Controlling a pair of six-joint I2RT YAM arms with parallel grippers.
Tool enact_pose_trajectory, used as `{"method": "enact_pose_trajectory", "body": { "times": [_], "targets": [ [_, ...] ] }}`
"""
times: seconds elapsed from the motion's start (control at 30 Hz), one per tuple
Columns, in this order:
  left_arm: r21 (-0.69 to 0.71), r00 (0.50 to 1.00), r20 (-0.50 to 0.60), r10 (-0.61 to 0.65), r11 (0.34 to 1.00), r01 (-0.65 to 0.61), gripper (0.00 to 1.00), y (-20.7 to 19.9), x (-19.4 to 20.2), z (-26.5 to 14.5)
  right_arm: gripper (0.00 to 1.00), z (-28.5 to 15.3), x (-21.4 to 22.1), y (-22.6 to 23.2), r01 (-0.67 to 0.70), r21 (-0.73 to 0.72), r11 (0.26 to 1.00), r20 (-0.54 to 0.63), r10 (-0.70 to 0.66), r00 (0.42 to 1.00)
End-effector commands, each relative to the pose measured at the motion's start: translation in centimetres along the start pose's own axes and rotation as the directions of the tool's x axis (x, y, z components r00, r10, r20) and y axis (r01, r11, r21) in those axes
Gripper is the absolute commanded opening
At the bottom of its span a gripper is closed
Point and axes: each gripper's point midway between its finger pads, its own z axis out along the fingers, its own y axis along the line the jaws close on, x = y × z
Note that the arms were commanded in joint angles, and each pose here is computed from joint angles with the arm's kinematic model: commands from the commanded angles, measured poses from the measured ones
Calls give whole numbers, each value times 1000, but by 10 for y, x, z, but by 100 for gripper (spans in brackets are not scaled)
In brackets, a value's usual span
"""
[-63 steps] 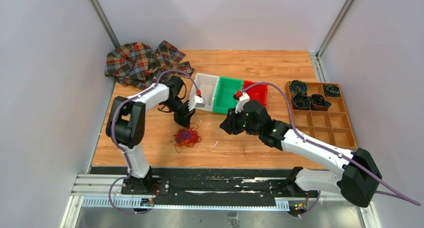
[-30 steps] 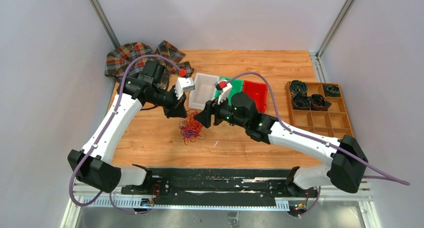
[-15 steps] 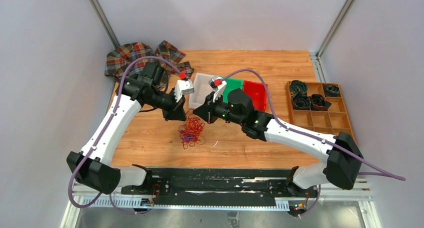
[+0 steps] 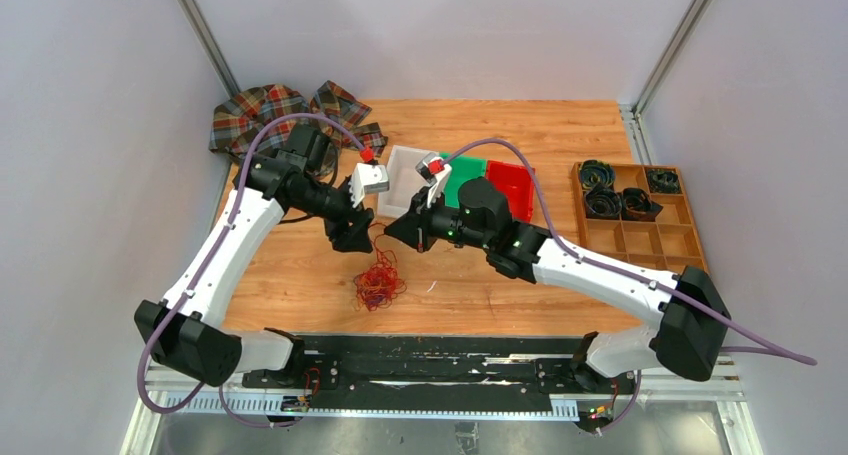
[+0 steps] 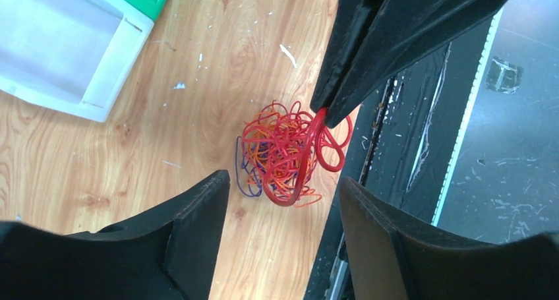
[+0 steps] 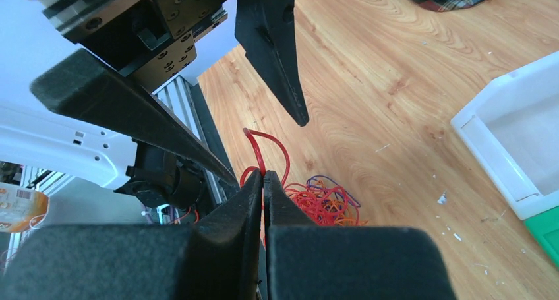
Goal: Untangle the cables
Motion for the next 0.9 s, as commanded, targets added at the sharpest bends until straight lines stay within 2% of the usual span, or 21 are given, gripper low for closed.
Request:
{"method": "enact_pose_trajectory", "body": {
  "times": [0.0, 0.17, 0.27, 0.43, 0.6, 0.73, 0.87],
  "targets": [
    [50, 997, 65, 49, 997, -53, 65, -15, -13, -4, 0, 3, -8, 18, -20, -58, 998, 4, 21, 1000],
    [130, 994, 108, 9, 991, -23, 66, -31, -13, 2, 0, 0, -30, 26, -15, -80, 997, 50, 19, 999],
    [94, 992, 124, 34, 994, -46, 63, -32, -22, -9, 1, -2, -38, 30, -2, -92, 996, 51, 7, 999],
    [-65, 967, 111, 228, 973, -222, 48, -27, -38, -44, 1, -7, -42, 34, 9, -104, 995, 42, -5, 999],
    [-143, 942, 110, 316, 943, -300, 31, -28, -47, -61, 1, -7, -41, 36, 13, -121, 993, 30, -10, 999],
    [-120, 946, 106, 307, 948, -294, 29, -29, -41, -55, 1, -8, -42, 42, 16, -150, 988, 21, -13, 1000],
    [-71, 956, 110, 273, 961, -267, 39, -30, -35, -45, 1, -7, -43, 47, 11, -174, 985, 5, -10, 1000]
  ]
}}
